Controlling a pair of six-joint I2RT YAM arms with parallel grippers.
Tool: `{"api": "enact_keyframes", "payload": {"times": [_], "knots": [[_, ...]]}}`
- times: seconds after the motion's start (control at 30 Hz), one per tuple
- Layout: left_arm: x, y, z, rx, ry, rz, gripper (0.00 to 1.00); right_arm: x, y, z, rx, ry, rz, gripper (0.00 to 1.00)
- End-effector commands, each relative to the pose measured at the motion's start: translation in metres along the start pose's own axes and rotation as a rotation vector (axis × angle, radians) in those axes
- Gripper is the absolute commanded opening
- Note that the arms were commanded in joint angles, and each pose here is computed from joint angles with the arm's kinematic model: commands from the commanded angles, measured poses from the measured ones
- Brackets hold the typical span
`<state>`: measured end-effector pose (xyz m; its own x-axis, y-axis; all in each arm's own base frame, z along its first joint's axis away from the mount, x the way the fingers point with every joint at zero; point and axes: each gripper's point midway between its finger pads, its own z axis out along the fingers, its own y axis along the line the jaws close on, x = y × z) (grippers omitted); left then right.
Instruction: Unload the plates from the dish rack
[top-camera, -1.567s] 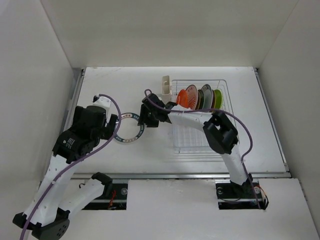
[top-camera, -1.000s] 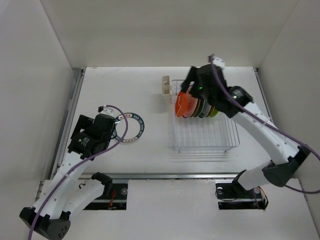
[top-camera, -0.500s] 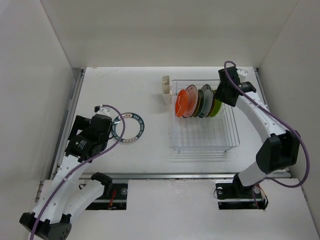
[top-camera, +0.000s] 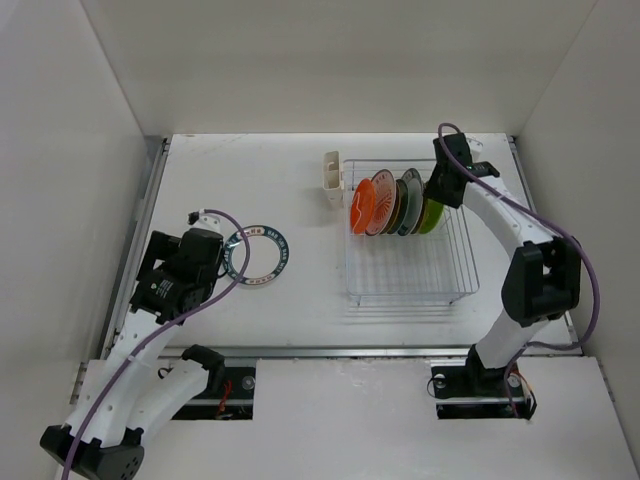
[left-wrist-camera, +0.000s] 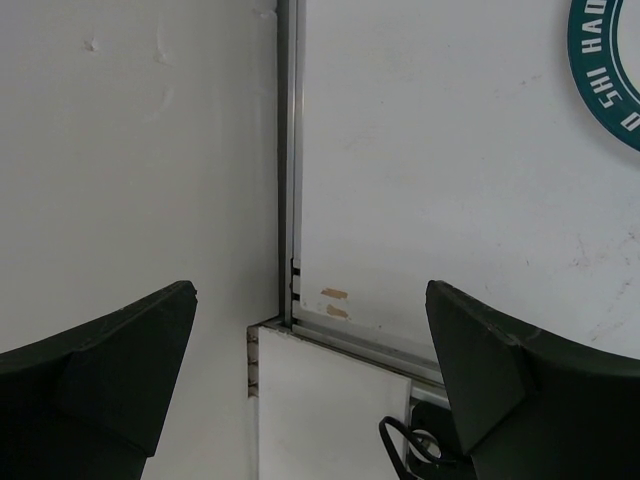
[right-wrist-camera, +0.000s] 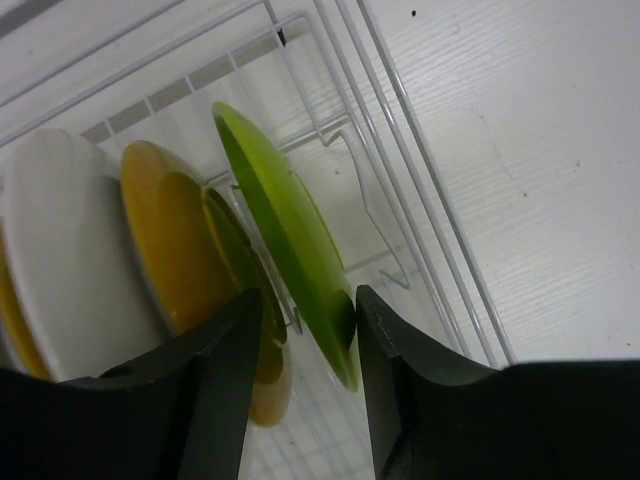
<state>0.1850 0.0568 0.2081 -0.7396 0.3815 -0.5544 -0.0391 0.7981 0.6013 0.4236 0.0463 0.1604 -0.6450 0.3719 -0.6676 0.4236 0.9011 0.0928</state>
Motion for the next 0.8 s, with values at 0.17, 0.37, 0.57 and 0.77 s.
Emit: {"api": "enact_keyframes", "payload": {"times": [0.17,0.37,0.57,0.77], "knots": [[-0.002,0.004,-0.002,-0.003,0.004,0.008,1.0,-0.012,-0.006,0.014,0.016,-0.037,0.033,0.27],[-0.01,0.0,-0.011,0.071,-0.02,0.005,1.0,-0.051,-0.018,-0.034,0.029,-0.154,0.045,0.0],[-0.027,-0.021,-0.03,0.281,-0.056,0.029,1.0,-0.096,-0.05,-0.118,0.115,-0.299,0.037,0.0],[-0.066,-0.041,-0.075,0.566,-0.195,0.015,1.0,-0.096,-0.026,-0.183,-0.074,-0.383,0.004,0.0]]}}
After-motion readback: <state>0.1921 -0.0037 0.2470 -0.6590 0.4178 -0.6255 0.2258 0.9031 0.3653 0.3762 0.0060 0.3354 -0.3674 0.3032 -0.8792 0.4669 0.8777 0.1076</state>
